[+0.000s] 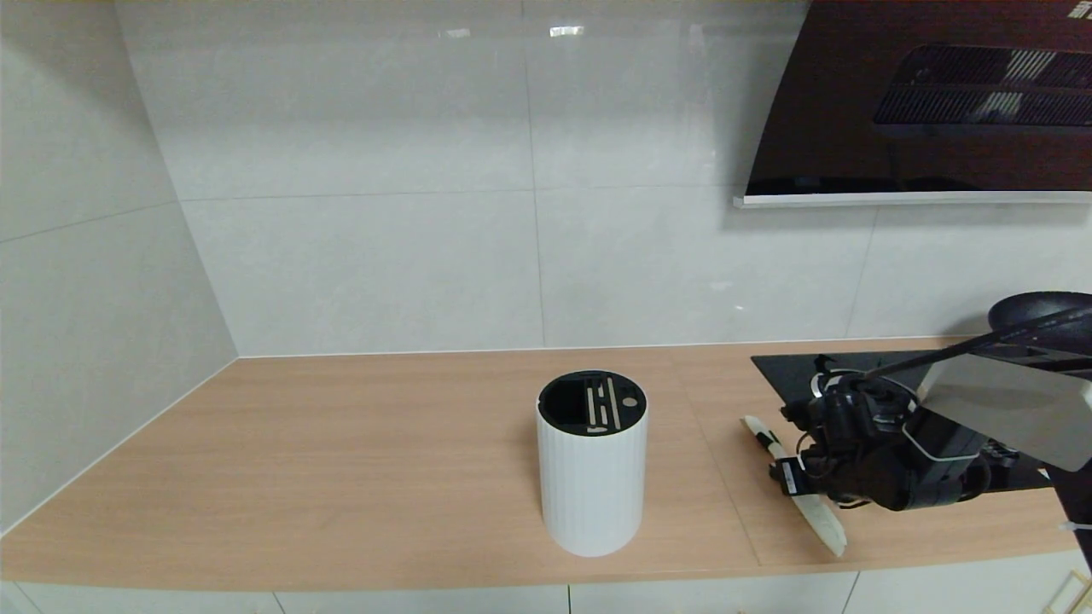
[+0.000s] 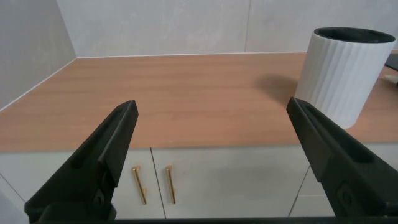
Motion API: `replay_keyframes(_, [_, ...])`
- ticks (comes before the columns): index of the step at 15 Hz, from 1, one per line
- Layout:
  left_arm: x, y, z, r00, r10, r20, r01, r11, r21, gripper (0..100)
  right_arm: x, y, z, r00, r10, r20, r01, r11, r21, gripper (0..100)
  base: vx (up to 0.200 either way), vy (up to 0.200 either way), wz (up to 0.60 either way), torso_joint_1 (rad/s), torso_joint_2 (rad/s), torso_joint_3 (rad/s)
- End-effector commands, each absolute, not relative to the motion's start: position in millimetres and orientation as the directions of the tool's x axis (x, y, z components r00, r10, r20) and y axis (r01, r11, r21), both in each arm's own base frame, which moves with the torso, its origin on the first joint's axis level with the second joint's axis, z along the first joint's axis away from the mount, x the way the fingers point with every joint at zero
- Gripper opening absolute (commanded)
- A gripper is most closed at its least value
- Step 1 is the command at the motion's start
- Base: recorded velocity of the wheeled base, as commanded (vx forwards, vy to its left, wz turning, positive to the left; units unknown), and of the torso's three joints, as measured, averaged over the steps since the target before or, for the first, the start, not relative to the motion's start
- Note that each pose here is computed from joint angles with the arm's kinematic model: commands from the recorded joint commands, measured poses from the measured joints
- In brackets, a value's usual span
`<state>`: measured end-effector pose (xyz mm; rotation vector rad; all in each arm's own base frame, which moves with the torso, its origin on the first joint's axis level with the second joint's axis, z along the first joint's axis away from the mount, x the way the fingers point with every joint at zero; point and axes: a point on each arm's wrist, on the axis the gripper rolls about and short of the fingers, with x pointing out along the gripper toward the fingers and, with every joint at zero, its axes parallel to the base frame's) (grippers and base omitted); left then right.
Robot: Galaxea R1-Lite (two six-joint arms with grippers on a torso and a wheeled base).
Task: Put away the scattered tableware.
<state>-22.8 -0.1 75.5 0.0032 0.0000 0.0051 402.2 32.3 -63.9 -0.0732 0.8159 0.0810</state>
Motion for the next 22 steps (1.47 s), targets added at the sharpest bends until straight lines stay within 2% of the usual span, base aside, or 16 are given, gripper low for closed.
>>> replay_keyframes(1, [-23,0,75,1.000,0.006,0.000,-0.006,1.000,0.003,100,402,32,-64,0.681,0.042,-0.732,-0.100,0.994,-0.036,0,0.000,0.000,0.00,0.000,0.00,0.000])
replay_keyframes(3, [-23,0,75,1.000,0.006,0.000,-0.006,1.000,0.003,100,402,32,-62,0.683,0.042,-0.729,-0.100,0.994,-0.036,0,0.000,0.000,0.00,0.000,0.00,0.000])
replay_keyframes(5, [-23,0,75,1.000,0.006,0.000,-0.006,1.000,0.003,100,399,32,-42,0.710,0.024,-0.703,-0.079,0.996,-0.047,0,0.000,0.000,0.00,0.000,0.00,0.000])
replay_keyframes(8, [-23,0,75,1.000,0.006,0.000,-0.006,1.000,0.003,100,382,36,-5,0.743,0.067,-0.666,-0.110,0.994,-0.024,0,0.000,0.000,0.00,0.000,0.00,0.000])
replay_keyframes(10, [-23,0,75,1.000,0.006,0.000,-0.006,1.000,0.008,100,377,39,3,0.748,0.091,-0.658,-0.132,0.991,-0.013,0,0.000,0.000,0.00,0.000,0.00,0.000])
replay_keyframes(11, [-23,0,76,1.000,0.003,0.003,-0.003,1.000,0.009,100,358,53,42,0.782,0.172,-0.598,-0.205,0.979,0.014,0,0.000,0.000,0.00,0.000,0.00,0.000])
replay_keyframes(13, [-23,-1,76,1.000,-0.023,0.006,0.023,1.000,0.011,100,349,61,76,0.825,0.198,-0.529,-0.227,0.974,0.011,0,0.000,0.000,0.00,0.000,0.00,0.000])
replay_keyframes(14, [-33,-2,106,0.992,-0.077,0.098,0.078,0.997,-0.006,100,334,67,111,0.856,0.228,-0.464,-0.242,0.970,0.030,0,0.000,0.000,0.00,0.000,0.00,0.000])
replay_keyframes(15, [-37,-2,117,0.988,-0.106,0.116,0.110,0.993,-0.031,100,328,70,120,0.861,0.239,-0.449,-0.253,0.967,0.029,0,0.000,0.000,0.00,0.000,0.00,0.000])
replay_keyframes(16, [-42,-3,148,0.962,-0.265,0.069,0.272,0.954,-0.129,100,312,76,147,0.871,0.270,-0.412,-0.284,0.958,0.027,0,0.000,0.000,0.00,0.000,0.00,0.000])
replay_keyframes(17, [-35,-4,167,0.931,-0.364,-0.010,0.358,0.921,-0.153,100,305,84,163,0.877,0.299,-0.376,-0.313,0.950,0.025,0,0.000,0.000,0.00,0.000,0.00,0.000])
replay_keyframes(18, [-28,-4,182,0.914,-0.404,-0.039,0.393,0.905,-0.162,100,303,88,172,0.882,0.312,-0.352,-0.324,0.946,0.025,0,0.000,0.000,0.00,0.000,0.00,0.000])
replay_keyframes(20, [20,-11,235,0.861,-0.489,-0.143,0.458,0.866,-0.201,100,303,110,205,0.885,0.369,-0.286,-0.379,0.925,0.019,0,0.000,0.000,0.00,0.000,0.00,0.000])
replay_keyframes(21, [33,-13,243,0.852,-0.497,-0.165,0.462,0.861,-0.211,100,303,115,210,0.882,0.382,-0.278,-0.391,0.920,0.022,0,0.000,0.000,0.00,0.000,0.00,0.000])
replay_keyframes(22, [87,-23,257,0.812,-0.531,-0.242,0.476,0.843,-0.251,100,299,132,223,0.869,0.424,-0.255,-0.425,0.904,0.055,0,0.000,0.000,0.00,0.000,0.00,0.000])
